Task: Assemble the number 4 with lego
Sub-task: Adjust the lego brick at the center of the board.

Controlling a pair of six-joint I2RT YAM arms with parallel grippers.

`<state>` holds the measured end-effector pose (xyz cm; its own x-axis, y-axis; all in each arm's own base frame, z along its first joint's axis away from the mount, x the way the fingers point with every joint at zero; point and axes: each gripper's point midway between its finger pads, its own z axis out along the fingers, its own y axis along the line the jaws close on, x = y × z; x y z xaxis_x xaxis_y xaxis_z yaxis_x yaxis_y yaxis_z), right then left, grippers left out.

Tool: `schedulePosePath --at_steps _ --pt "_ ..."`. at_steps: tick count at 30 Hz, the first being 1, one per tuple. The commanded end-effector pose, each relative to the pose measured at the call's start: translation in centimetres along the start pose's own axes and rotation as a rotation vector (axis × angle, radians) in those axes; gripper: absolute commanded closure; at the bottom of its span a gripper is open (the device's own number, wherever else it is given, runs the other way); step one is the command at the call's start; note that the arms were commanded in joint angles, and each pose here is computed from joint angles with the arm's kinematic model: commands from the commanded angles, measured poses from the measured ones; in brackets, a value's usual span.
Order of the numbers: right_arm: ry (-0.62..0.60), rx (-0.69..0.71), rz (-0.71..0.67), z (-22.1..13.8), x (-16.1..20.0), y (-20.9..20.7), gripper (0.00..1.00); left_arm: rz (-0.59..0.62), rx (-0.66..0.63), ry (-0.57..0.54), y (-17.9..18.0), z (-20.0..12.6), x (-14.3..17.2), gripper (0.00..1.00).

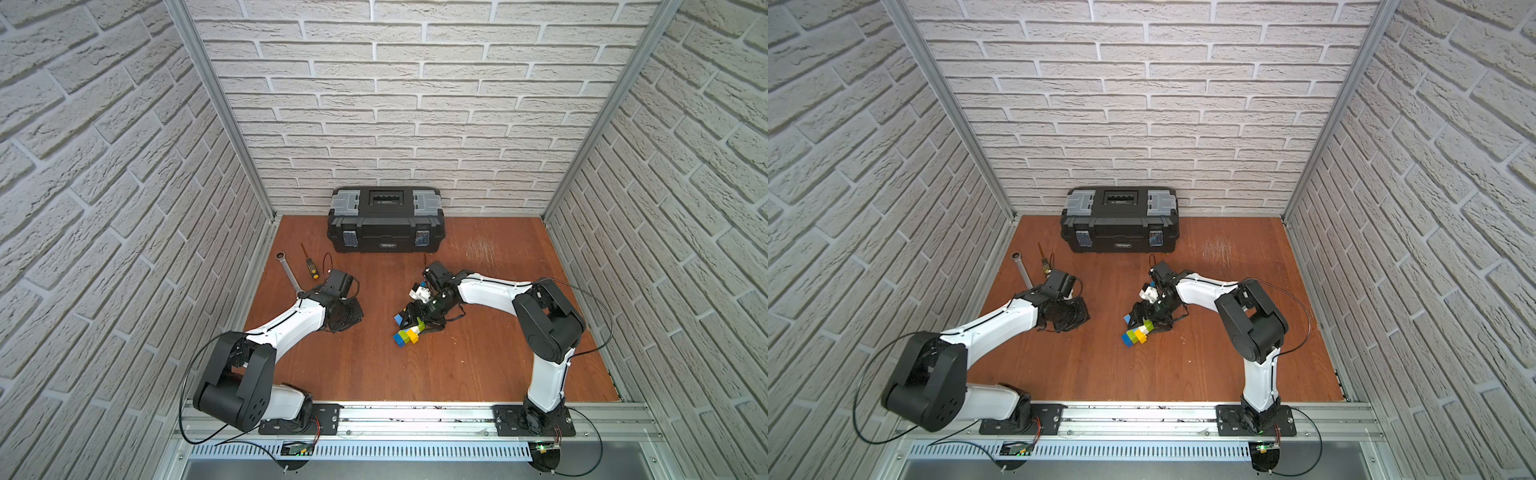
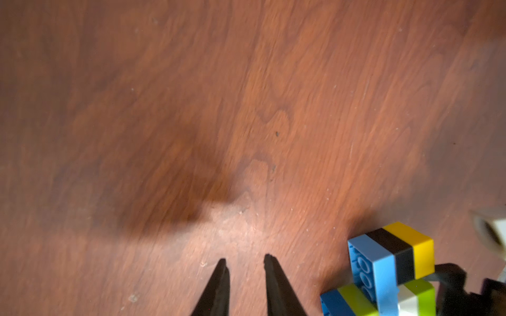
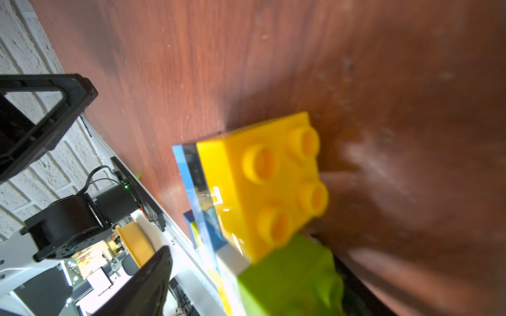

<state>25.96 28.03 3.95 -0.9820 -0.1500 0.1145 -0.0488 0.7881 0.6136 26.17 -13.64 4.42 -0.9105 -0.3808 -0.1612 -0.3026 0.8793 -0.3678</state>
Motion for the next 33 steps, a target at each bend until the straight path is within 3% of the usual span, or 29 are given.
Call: schedulePosePath --at_steps 1,8,14,23,33 --pt "-0.035 0.088 -0.008 -1.7 0.5 -1.6 0.15 0.029 0.022 -0.011 -1.3 0.2 -0.7 0.74" --pt "-0.156 0.381 -0.048 -4.7 3.1 -3.6 0.12 0.054 0.045 -0.024 -3.6 0.7 -2.5 0.76" --pt "-0.201 0.606 -0.117 -3.2 5.1 -3.1 0.12 0.085 0.076 -0.008 -6.7 2.1 -3.3 0.78" --pt "-0.193 0.702 -0.149 -1.3 4.3 -2.5 0.15 0.116 0.079 0.0 -9.1 4.9 -3.8 0.81" --pt "-0.218 0.721 -0.105 -3.1 3.5 -4.5 0.15 0.163 0.061 0.035 -9.5 6.3 -1.1 0.82"
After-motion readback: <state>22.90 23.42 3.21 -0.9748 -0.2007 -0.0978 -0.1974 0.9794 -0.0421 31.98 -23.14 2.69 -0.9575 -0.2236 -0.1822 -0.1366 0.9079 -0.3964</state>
